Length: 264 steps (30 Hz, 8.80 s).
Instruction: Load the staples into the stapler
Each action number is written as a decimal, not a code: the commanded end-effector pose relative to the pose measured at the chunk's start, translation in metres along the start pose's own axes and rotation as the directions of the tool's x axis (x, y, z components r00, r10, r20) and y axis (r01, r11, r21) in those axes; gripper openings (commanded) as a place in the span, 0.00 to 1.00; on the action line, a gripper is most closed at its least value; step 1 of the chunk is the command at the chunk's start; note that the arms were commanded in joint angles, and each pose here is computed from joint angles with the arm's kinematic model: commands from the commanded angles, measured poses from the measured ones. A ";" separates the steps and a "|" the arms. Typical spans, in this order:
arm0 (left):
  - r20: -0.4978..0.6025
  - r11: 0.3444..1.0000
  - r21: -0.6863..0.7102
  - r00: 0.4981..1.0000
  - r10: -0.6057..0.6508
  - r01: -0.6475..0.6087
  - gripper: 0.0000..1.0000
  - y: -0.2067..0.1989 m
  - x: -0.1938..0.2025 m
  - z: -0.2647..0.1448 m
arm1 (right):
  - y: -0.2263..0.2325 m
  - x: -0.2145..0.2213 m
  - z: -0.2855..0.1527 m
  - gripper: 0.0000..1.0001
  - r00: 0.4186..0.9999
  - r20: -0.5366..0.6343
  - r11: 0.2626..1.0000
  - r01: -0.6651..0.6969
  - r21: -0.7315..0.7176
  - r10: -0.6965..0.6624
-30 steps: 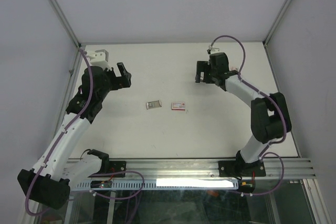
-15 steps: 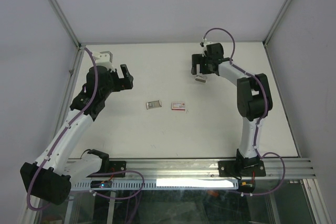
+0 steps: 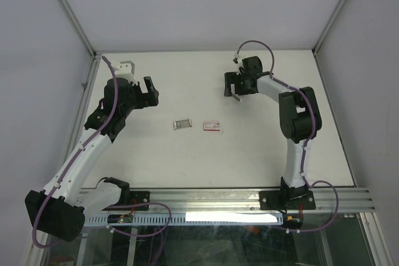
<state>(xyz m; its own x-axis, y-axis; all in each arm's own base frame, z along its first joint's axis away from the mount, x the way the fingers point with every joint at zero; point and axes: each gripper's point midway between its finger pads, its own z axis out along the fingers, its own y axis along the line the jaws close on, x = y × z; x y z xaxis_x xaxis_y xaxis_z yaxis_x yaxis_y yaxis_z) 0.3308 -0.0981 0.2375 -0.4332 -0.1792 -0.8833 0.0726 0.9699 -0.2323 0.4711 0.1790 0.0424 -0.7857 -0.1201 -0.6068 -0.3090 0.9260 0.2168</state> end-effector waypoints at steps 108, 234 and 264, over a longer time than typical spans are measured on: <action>-0.107 0.416 0.894 0.981 -0.162 0.166 0.00 -0.222 0.015 -0.094 | 0.242 0.048 -0.303 0.86 0.930 0.367 0.430 0.344 -0.834 -0.032; -0.137 0.398 0.900 0.982 -0.128 0.177 0.11 -0.205 0.050 -0.107 | 0.207 -0.013 -0.356 0.00 0.736 0.617 0.556 0.400 -0.729 0.280; 0.031 0.303 0.952 0.999 0.040 -0.042 0.80 -0.249 0.043 -0.117 | 0.227 0.030 -0.350 0.00 0.858 0.504 0.403 0.429 -0.808 0.096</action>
<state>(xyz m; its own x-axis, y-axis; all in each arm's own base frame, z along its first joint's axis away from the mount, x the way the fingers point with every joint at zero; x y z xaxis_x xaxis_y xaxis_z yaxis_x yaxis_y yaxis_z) 0.1969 -0.3109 0.2790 -0.5129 -0.1603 -0.8434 0.8111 0.2313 -0.5372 0.2118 0.2561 0.3106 -0.4956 0.1971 -0.8459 -0.8374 0.1502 0.5256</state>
